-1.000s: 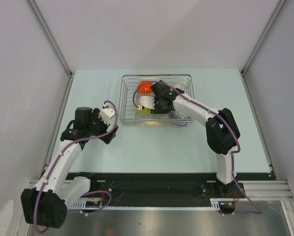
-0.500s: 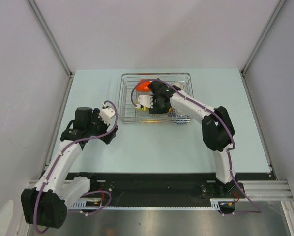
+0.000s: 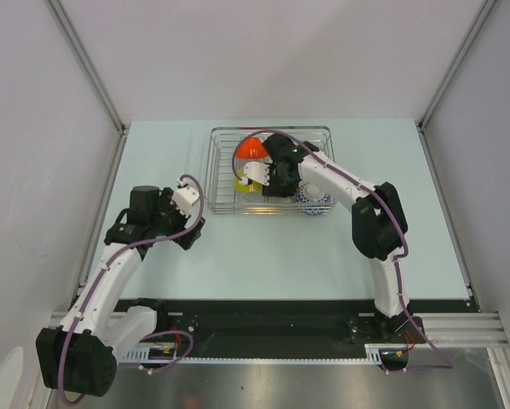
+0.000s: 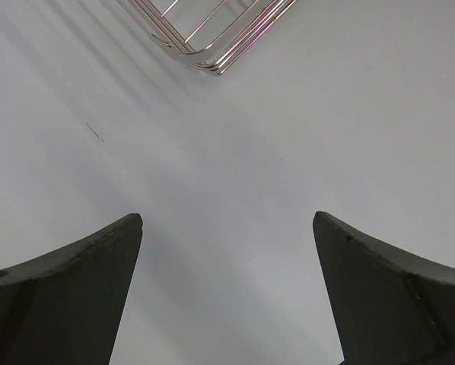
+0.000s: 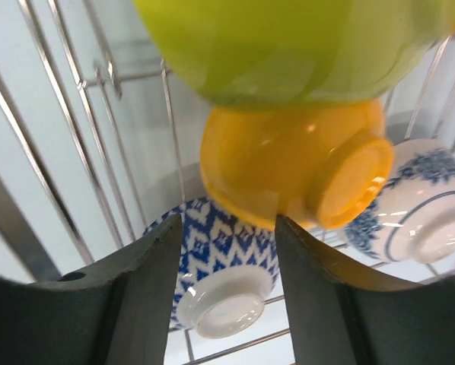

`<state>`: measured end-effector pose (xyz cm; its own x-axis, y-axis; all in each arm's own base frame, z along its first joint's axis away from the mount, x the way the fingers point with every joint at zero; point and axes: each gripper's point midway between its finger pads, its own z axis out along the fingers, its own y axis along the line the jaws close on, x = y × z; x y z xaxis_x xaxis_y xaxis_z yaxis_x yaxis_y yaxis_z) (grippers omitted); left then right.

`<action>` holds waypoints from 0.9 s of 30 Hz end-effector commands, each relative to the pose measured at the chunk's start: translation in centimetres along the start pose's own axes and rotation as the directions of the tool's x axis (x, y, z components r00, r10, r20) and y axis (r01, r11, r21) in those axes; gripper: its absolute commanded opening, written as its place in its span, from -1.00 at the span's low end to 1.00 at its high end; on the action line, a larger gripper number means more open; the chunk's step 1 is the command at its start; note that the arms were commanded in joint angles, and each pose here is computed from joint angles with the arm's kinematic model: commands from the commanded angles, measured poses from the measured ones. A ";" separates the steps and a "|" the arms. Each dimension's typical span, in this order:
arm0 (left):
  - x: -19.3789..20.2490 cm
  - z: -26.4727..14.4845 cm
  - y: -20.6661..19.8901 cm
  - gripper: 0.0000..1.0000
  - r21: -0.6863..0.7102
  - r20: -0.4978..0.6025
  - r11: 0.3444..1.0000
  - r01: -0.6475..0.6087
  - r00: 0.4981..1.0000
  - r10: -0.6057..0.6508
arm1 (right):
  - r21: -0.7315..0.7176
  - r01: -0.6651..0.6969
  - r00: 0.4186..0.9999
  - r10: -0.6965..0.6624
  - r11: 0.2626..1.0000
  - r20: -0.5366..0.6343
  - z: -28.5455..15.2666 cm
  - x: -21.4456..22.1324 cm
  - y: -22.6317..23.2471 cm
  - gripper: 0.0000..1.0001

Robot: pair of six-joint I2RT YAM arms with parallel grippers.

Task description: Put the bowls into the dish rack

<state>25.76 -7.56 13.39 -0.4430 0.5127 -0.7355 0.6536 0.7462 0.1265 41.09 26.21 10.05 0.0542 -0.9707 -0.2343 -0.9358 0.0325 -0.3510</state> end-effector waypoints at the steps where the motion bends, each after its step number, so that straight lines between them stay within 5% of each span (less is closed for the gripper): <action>1: -1.5 -0.6 0.4 0.99 -0.005 0.050 1.000 -0.021 0.999 0.021 | -0.086 -0.089 0.994 0.095 0.992 0.063 -3.4 0.6 0.6 0.18; 13: -2.1 -0.5 0.4 0.99 0.005 0.058 1.000 -0.019 0.998 0.019 | -0.091 -0.290 0.918 0.304 0.953 0.256 -7.0 -1.3 -4.7 0.40; 27: -2.0 -0.8 0.6 0.99 -0.008 0.047 1.000 -0.023 0.999 0.024 | -0.195 -0.447 0.822 0.487 0.873 0.294 -1.6 -3.3 -6.9 0.74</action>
<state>25.69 -7.64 13.25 -0.4471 0.5123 -0.7332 0.6576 0.7439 0.1188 45.75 27.56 14.13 -0.2550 -0.7782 -0.5739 -0.9321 0.3557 -0.0682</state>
